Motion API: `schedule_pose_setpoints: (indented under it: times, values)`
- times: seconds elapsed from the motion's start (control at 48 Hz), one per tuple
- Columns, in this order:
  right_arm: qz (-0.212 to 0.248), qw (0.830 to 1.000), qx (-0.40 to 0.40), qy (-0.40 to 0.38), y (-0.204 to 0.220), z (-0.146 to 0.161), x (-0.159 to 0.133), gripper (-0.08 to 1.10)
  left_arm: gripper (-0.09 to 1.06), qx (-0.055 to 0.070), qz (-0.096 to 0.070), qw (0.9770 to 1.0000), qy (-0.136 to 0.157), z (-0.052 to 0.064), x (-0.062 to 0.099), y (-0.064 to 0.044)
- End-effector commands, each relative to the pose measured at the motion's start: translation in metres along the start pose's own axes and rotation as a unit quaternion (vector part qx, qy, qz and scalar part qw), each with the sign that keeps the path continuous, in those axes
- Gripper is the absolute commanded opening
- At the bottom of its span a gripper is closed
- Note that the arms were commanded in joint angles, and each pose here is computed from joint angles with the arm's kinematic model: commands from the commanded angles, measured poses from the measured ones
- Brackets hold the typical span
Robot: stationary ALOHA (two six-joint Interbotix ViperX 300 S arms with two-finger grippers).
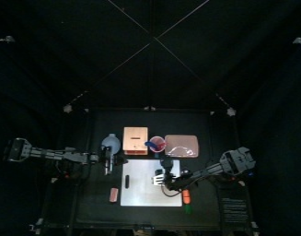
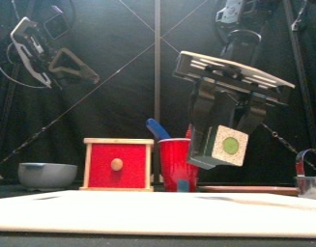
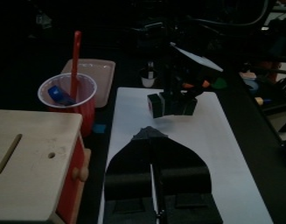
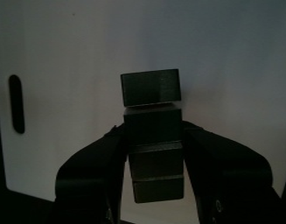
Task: Place sushi on board then cut the sushi with the knife then place the pieces on the plate
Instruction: Pick knife at handle with right hand
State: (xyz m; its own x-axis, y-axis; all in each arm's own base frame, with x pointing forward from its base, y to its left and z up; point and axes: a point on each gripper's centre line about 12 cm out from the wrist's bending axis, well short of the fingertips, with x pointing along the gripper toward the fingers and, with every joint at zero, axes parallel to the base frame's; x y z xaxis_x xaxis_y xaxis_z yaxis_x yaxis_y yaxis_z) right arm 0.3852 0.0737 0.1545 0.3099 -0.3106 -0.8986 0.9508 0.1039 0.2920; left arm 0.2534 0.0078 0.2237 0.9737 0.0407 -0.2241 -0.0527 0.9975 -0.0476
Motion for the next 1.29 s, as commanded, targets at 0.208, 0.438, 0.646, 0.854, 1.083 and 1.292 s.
schedule_pose_setpoints:
  times: [0.208, 0.438, 0.646, 0.854, 1.083, 1.292]
  values:
    - [-0.020, 0.999, 0.039, 0.015, 0.025, -0.008, 0.003, 0.66, -0.03, 0.003, 0.000, 1.0000, -0.008, 0.005, 0.001, 0.000]
    - [-0.032, 0.998, 0.043, 0.012, 0.034, -0.010, 0.019, 0.82, -0.03, 0.002, 0.001, 1.0000, -0.007, 0.004, 0.001, 0.001]
    - [-0.031, 0.999, 0.038, 0.012, 0.035, -0.008, 0.019, 0.90, -0.02, 0.002, 0.005, 1.0000, -0.006, 0.004, 0.001, 0.003]
    - [-0.029, 0.999, 0.036, 0.000, 0.033, 0.002, 0.000, 0.90, -0.03, 0.001, 0.005, 1.0000, -0.004, 0.002, 0.000, 0.003]
    - [0.006, 1.000, -0.023, -0.003, 0.034, 0.021, -0.034, 0.90, -0.03, 0.001, 0.005, 1.0000, -0.003, 0.001, 0.000, 0.003]
    - [0.044, 0.993, -0.113, -0.007, 0.035, 0.059, -0.069, 0.90, -0.03, -0.001, 0.006, 1.0000, -0.002, 0.000, 0.000, 0.003]
